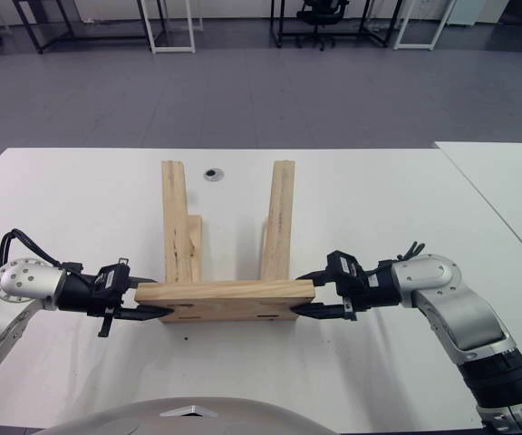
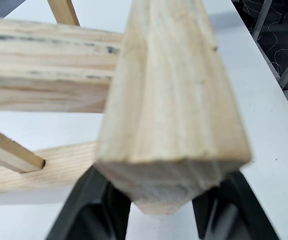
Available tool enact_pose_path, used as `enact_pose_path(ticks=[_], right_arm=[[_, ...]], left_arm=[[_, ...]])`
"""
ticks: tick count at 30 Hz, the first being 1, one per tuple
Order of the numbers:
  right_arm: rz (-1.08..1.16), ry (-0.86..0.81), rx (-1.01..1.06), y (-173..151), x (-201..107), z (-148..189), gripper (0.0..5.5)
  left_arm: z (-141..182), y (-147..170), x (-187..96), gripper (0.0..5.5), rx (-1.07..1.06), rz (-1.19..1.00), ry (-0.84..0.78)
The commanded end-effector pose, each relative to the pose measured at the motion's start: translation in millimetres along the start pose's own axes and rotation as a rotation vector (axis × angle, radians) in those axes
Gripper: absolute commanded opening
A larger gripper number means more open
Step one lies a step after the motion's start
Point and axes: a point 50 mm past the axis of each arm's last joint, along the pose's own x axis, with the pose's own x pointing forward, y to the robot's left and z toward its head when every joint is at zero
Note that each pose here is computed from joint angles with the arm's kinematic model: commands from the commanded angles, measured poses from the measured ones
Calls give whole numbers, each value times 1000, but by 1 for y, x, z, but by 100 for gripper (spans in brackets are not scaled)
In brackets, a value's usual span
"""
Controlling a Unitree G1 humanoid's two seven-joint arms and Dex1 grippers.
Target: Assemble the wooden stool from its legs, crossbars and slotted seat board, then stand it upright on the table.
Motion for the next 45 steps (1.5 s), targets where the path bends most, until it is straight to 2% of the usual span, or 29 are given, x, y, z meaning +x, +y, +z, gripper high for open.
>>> enact_pose_path(ticks=[1,7,10,12,14,16,19,21,23,27,32,35,38,39,42,45], right_arm=[[6,-14,-18,1,2,4,164],[15,-59,-50,0,0,14,155],[-10,-161,-108,-6,-19,54,153],[36,-239,-98,-1,-45,96,153],[165,-314,-21,9,-69,137,153],[339,-383,81,17,-83,167,151],[585,-454,256,13,-91,202,133],[687,-498,393,-7,-95,228,133],[742,-510,531,-21,-92,239,133],[837,-489,883,-42,-68,207,133],[924,-442,1151,-43,-57,168,134],[911,-406,1247,-42,-46,146,136],[747,-375,1326,-51,-25,108,136],[679,-366,1336,-52,-21,97,136],[479,-371,1357,-56,-19,70,216],[327,-398,1365,-56,-27,53,270]], left_arm=[[-3,0,-3,138,-27,-9,17],[7,4,-6,138,-42,15,-44],[40,11,-23,138,-34,34,-137],[85,11,-45,138,-68,-14,-258],[127,5,-68,138,-134,-142,-338],[157,8,-84,131,-237,-233,-405],[192,37,-106,131,-442,-297,-580],[204,70,-118,131,-579,-282,-666],[198,86,-122,131,-732,-274,-649],[161,86,-110,131,-1048,-433,-593],[147,97,-95,131,-1172,-531,-645],[125,95,-87,131,-1272,-532,-618],[102,90,-73,131,-1350,-482,-542],[96,88,-71,175,-1368,-462,-507],[77,84,-71,239,-1418,-348,-428],[49,71,-75,288,-1462,-217,-314]])
